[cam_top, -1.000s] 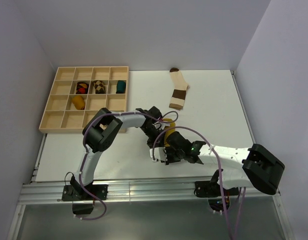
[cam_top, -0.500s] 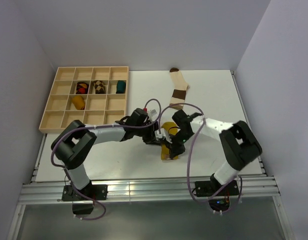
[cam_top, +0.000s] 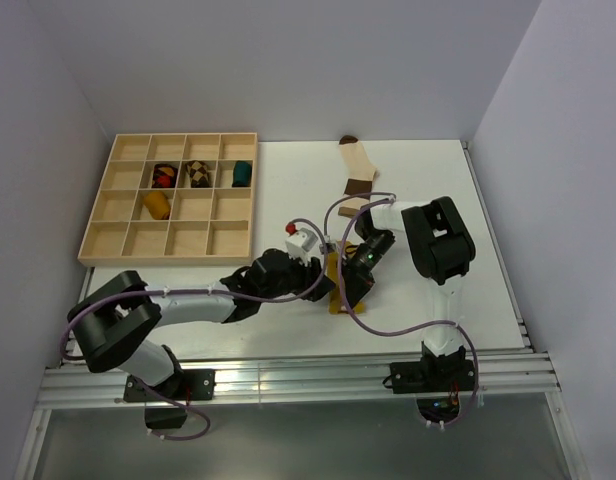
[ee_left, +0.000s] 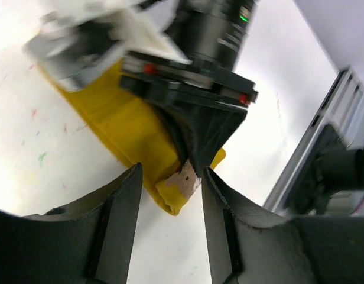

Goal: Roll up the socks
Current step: Roll the sock at the center of the board.

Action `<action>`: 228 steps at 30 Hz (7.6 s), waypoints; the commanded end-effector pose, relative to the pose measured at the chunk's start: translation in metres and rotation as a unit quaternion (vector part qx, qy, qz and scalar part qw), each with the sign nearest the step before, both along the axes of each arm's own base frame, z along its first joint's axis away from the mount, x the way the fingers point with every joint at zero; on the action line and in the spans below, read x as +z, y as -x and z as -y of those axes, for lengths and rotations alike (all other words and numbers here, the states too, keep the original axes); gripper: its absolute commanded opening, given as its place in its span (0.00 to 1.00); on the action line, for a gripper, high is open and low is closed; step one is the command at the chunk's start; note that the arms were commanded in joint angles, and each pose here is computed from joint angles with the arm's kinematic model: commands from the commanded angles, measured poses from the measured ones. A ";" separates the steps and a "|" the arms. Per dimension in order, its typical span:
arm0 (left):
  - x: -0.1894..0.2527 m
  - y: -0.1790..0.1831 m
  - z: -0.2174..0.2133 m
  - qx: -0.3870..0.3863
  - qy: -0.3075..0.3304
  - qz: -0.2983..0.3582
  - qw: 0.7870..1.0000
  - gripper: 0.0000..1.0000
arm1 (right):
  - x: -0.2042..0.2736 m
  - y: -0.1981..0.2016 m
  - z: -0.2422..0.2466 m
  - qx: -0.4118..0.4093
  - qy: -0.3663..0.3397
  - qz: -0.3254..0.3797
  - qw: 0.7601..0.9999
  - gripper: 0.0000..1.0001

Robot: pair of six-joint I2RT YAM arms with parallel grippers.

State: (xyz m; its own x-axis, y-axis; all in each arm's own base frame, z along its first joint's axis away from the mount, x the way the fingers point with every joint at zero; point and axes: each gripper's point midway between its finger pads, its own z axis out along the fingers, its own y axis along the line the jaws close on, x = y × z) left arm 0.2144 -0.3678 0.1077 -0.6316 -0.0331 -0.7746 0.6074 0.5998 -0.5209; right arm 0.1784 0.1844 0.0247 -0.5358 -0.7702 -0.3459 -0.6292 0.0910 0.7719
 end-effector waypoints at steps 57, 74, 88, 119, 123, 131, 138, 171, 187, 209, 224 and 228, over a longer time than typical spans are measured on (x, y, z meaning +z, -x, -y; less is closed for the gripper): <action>-0.070 0.030 0.031 -0.072 -0.091 -0.531 0.840 0.00 | 0.043 -0.042 0.037 -0.074 0.001 0.504 0.861 0.66; -0.081 0.008 0.036 -0.033 -0.089 -0.558 0.824 0.00 | 0.021 -0.008 -0.008 0.045 -0.024 0.587 0.808 0.70; -0.059 0.016 0.035 -0.073 -0.058 -0.531 0.842 0.15 | -0.004 -0.027 -0.009 0.039 0.046 0.567 0.822 0.21; 0.011 0.002 0.019 -0.044 -0.108 0.163 0.980 0.51 | -0.004 -0.019 0.015 0.010 0.059 0.012 0.998 0.19; -0.006 0.010 0.036 -0.093 -0.131 0.168 0.973 0.51 | -0.015 -0.025 0.019 0.007 0.080 0.016 0.997 0.19; -0.029 0.014 0.060 -0.140 -0.138 0.167 0.966 0.52 | -0.019 -0.024 0.022 0.009 0.092 0.010 0.996 0.19; -0.047 0.022 0.070 -0.178 -0.128 0.126 0.968 0.43 | -0.020 -0.029 0.022 0.000 0.098 0.017 0.995 0.20; -0.071 0.065 0.040 -0.078 -0.135 -0.498 0.853 0.00 | 0.064 -0.059 0.075 -0.163 0.012 0.360 0.918 0.59; -0.097 0.024 0.044 -0.020 -0.152 -0.559 0.815 0.00 | 0.046 0.001 0.034 -0.012 -0.031 0.505 0.862 0.69; -0.102 0.026 0.050 -0.031 -0.124 -0.575 0.808 0.11 | -0.003 0.002 0.013 0.064 0.011 0.495 0.866 0.47; -0.081 -0.007 0.025 0.026 -0.048 -0.488 0.871 0.37 | 0.017 0.015 0.029 0.079 -0.015 0.266 0.961 0.28; -0.079 -0.018 0.018 0.032 -0.045 -0.416 0.907 0.38 | 0.014 0.016 0.033 0.076 -0.002 0.177 0.981 0.29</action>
